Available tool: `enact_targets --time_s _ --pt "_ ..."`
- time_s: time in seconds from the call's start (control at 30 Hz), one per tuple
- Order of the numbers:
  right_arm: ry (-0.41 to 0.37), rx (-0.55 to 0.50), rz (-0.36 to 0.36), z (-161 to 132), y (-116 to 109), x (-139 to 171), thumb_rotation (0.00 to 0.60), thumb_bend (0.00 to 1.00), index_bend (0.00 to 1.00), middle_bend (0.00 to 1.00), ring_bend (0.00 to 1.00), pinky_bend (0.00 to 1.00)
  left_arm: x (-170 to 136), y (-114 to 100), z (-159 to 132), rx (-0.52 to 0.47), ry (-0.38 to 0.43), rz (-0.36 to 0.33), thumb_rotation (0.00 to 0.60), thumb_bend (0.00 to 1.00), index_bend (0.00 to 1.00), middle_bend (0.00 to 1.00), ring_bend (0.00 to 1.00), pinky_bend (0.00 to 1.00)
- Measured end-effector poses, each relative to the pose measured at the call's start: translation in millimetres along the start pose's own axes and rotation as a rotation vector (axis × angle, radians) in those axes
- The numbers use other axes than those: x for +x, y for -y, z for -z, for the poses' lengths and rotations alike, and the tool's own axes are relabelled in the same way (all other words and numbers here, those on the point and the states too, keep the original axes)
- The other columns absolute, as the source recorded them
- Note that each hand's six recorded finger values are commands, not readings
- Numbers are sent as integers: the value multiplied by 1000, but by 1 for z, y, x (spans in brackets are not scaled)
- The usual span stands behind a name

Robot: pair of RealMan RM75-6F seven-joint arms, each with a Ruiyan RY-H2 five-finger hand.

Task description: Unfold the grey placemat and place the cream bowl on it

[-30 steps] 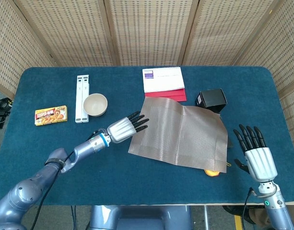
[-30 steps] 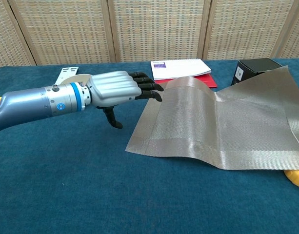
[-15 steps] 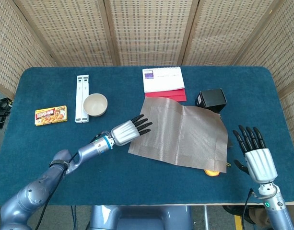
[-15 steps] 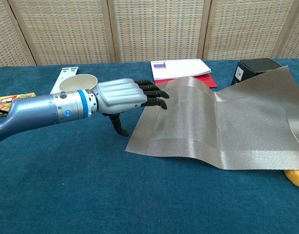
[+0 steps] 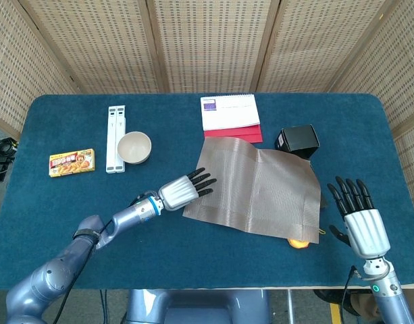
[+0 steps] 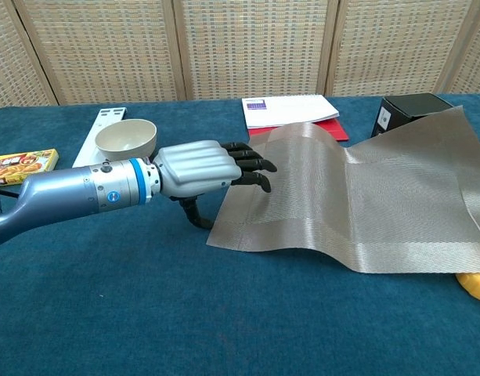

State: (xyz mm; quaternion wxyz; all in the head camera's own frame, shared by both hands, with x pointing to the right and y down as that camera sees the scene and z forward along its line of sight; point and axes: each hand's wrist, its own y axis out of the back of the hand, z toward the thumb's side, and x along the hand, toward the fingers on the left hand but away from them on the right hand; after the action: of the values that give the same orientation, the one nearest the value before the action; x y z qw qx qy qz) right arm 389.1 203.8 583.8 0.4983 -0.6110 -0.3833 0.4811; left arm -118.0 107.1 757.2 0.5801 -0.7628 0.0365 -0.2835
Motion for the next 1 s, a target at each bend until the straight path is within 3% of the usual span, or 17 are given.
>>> enact_targets --time_s 0.5,1.0 --pt "-7 -5 8 -1 -2 1 600 0 0 0 0 0 1 -1 -1 0 0 -7 600 238 202 0 0 0" --pt "-11 -10 10 -2 -4 1 600 0 0 0 0 0 5 -8 0 -12 -9 -36 600 261 211 0 0 0"
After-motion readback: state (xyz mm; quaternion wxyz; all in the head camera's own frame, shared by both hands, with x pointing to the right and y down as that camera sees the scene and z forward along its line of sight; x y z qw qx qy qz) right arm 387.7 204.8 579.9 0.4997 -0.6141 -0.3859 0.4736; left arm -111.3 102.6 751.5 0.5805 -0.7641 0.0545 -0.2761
